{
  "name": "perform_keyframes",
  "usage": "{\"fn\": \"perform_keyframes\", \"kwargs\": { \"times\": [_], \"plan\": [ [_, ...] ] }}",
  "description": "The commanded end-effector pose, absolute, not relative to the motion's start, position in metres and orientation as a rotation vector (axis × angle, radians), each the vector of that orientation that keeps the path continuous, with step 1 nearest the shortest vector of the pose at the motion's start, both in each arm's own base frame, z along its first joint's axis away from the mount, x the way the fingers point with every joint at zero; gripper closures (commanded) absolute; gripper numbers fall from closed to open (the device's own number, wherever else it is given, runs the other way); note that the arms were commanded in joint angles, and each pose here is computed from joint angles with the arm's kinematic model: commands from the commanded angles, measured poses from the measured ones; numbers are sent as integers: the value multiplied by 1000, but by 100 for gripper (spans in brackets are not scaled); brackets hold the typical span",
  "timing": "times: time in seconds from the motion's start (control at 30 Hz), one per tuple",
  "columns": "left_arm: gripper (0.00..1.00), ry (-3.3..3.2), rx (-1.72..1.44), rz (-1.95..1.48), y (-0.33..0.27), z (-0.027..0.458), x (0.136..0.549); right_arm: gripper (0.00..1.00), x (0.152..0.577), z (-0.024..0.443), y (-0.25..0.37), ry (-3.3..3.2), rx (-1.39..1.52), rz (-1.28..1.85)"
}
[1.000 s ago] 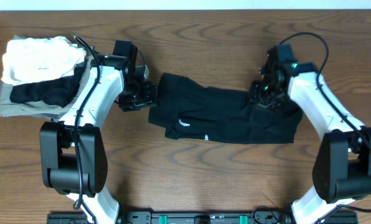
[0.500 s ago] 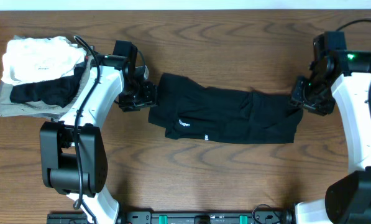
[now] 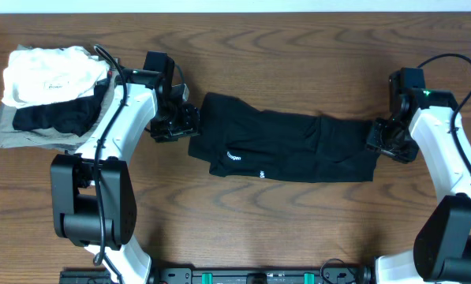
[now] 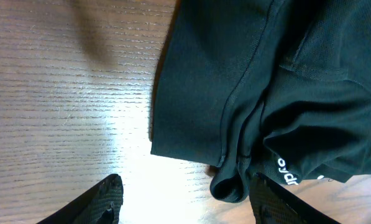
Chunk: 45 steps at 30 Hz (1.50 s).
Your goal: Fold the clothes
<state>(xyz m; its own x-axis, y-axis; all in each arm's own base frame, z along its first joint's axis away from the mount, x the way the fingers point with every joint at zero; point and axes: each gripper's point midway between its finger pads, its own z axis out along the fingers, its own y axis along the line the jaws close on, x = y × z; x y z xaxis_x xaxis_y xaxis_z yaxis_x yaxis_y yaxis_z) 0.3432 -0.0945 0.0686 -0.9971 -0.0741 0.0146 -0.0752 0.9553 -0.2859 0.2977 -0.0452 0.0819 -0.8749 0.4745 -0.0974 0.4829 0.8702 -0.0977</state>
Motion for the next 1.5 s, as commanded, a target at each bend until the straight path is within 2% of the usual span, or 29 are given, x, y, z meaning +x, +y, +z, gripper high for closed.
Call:
{"fn": "perform_keyframes", "kwargs": {
  "times": [0.0,0.13,0.3,0.5,0.57,0.63,0.67,0.87,1.47],
  "plan": [
    [33,-3108,86,470,-96,72,344,53,298,74,-50,2946,800,-203],
    [33,-3107,86,470,-96,72,344,65,306,68,-49,2908,811,-179],
    [33,-3107,86,470,-96,72,344,67,310,60,-50,2881,811,-168],
    [33,-3108,86,470,-96,72,344,77,315,56,-43,2868,806,-102],
    [33,-3108,86,470,-96,72,344,83,317,57,-43,2861,805,-94],
    [33,-3107,86,470,-96,72,344,96,317,57,-43,2859,809,-93],
    [33,-3107,86,470,-96,72,344,99,318,57,-43,2857,814,-93],
    [33,-3108,86,470,-96,72,344,99,322,57,-39,2842,828,-56],
    [33,-3108,86,470,-96,72,344,99,348,77,35,2840,567,498]
  ]
}}
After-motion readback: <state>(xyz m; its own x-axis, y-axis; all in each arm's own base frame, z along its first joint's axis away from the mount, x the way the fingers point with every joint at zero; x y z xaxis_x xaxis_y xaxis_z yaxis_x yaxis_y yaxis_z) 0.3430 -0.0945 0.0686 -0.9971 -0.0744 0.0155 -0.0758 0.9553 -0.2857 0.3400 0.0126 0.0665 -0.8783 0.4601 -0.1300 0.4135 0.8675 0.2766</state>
